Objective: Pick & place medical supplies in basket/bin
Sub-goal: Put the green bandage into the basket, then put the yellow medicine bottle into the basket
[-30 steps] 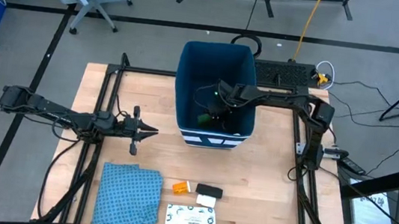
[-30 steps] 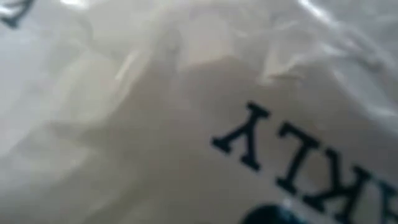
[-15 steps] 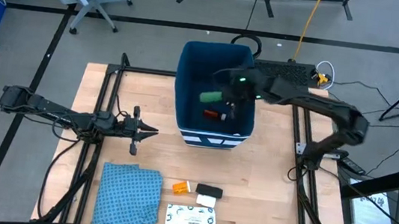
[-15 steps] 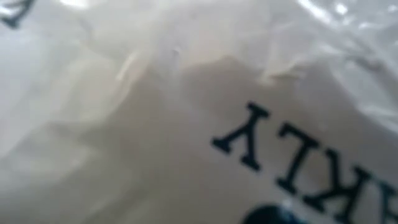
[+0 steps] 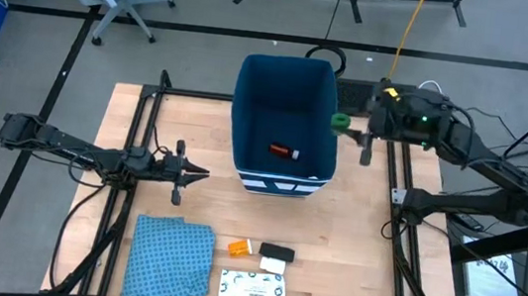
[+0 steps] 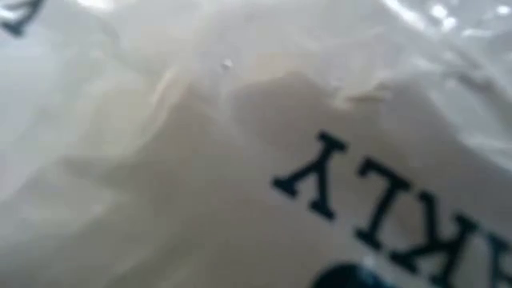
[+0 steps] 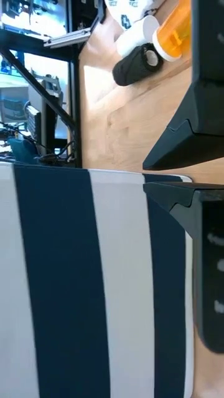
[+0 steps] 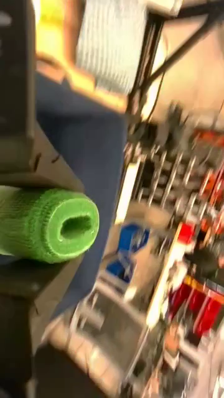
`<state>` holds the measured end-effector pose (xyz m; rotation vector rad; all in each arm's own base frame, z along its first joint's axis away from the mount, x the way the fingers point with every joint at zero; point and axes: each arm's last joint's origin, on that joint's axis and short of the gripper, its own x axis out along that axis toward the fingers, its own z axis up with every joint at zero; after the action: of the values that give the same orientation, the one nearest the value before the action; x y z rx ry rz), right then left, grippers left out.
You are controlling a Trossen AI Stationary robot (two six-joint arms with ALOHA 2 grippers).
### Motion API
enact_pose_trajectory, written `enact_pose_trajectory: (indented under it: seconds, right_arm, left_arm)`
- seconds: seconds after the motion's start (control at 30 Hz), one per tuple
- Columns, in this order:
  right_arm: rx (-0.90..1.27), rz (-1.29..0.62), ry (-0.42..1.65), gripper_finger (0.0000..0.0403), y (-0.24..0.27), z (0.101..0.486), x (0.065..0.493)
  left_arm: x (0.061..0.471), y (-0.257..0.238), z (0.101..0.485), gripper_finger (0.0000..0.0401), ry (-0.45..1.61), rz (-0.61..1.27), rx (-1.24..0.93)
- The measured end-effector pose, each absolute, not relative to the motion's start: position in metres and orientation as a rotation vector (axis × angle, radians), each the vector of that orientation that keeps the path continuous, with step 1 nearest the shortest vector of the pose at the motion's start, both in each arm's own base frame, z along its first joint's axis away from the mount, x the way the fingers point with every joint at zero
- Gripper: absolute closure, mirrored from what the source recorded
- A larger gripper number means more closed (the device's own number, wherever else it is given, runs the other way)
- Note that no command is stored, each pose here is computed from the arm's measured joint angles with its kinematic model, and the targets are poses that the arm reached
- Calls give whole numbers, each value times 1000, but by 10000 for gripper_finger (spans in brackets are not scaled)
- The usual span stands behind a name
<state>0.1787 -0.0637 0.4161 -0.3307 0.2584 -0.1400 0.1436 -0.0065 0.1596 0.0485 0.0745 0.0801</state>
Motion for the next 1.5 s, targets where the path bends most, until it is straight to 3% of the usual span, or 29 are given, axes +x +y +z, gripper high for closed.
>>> enact_pose_trajectory:
  seconds: [0.17, 0.37, 0.53, 0.8, 0.9, 1.0, 1.1, 1.23, 1.37, 1.5]
  right_arm:
    - [-324, -129, 257, 362, -78, 392, 194]
    - [-262, -49, 326, 363, -98, 347, 237]
    - [-262, -11, 447, 275, -110, 307, 265]
    - [-238, -46, 391, 106, -119, 298, 284]
    - [-224, -66, 394, 77, -119, 299, 283]
    - [-218, -67, 366, 73, -115, 308, 277]
    - [-234, -40, 293, 86, -98, 328, 267]
    - [-259, 49, 169, 132, -66, 358, 245]
    - [-268, 96, 89, 206, -41, 383, 210]
    - [-217, 115, 59, 308, -27, 396, 170]
  left_arm:
    - [144, -6, 164, 354, 34, 86, 44]
    - [144, -6, 163, 354, 36, 88, 62]
    - [144, -6, 162, 354, 47, 87, 77]
    - [144, -6, 160, 354, 69, 85, 77]
    - [144, -6, 160, 354, 69, 85, 73]
    - [144, -6, 160, 354, 68, 85, 66]
    - [144, -6, 160, 354, 69, 86, 61]
    - [144, -6, 160, 354, 70, 86, 62]
    - [144, -6, 160, 354, 70, 86, 61]
    - [144, -6, 160, 354, 69, 86, 56]
